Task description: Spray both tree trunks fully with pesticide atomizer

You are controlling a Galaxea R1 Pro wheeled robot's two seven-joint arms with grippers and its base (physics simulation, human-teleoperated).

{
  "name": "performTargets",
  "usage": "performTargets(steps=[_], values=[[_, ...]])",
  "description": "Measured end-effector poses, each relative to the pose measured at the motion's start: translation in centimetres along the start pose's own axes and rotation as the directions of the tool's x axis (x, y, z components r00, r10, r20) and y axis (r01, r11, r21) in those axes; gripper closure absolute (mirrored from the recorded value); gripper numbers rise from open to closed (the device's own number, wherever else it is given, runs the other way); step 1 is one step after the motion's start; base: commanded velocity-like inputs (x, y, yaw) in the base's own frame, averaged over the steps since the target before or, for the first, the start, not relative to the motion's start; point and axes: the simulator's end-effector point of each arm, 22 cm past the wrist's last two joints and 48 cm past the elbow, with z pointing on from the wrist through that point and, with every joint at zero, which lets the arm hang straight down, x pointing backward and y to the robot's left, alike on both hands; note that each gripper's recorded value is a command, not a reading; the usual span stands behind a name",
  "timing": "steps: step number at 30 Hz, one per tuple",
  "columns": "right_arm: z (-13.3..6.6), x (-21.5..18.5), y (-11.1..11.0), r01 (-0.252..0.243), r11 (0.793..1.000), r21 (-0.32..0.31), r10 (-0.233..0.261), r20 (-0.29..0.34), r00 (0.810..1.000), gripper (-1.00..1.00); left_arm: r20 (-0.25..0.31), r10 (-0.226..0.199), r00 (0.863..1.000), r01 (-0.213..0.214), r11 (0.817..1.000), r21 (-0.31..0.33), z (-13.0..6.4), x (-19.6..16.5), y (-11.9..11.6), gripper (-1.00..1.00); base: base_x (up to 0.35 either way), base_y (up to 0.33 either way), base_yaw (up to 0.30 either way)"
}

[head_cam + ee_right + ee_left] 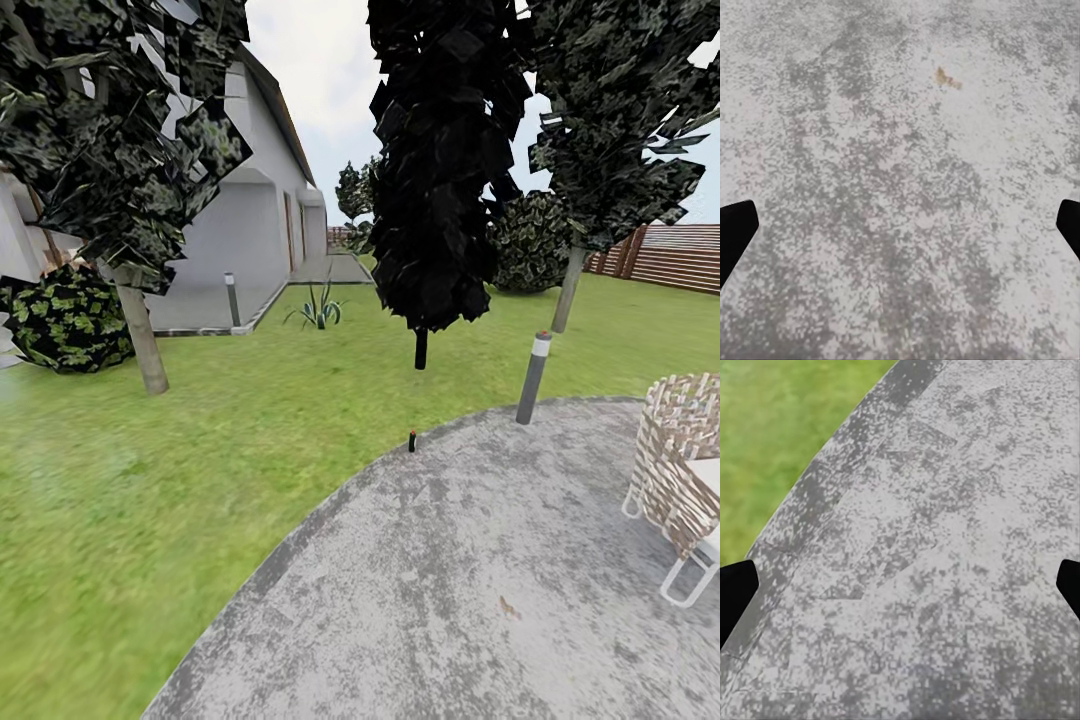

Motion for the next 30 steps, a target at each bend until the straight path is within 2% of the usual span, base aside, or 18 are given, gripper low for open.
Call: performTargets(steps=[30], values=[[3.4,4.4,0.3,0.001,1.000,-0.001,-0.001,-0.001,1.000,-1.00,0.000,0.000,1.000,0.000,1.000,0.000,3.7,4.1,-0.2,-1.00,0.000,0.000,0.000]])
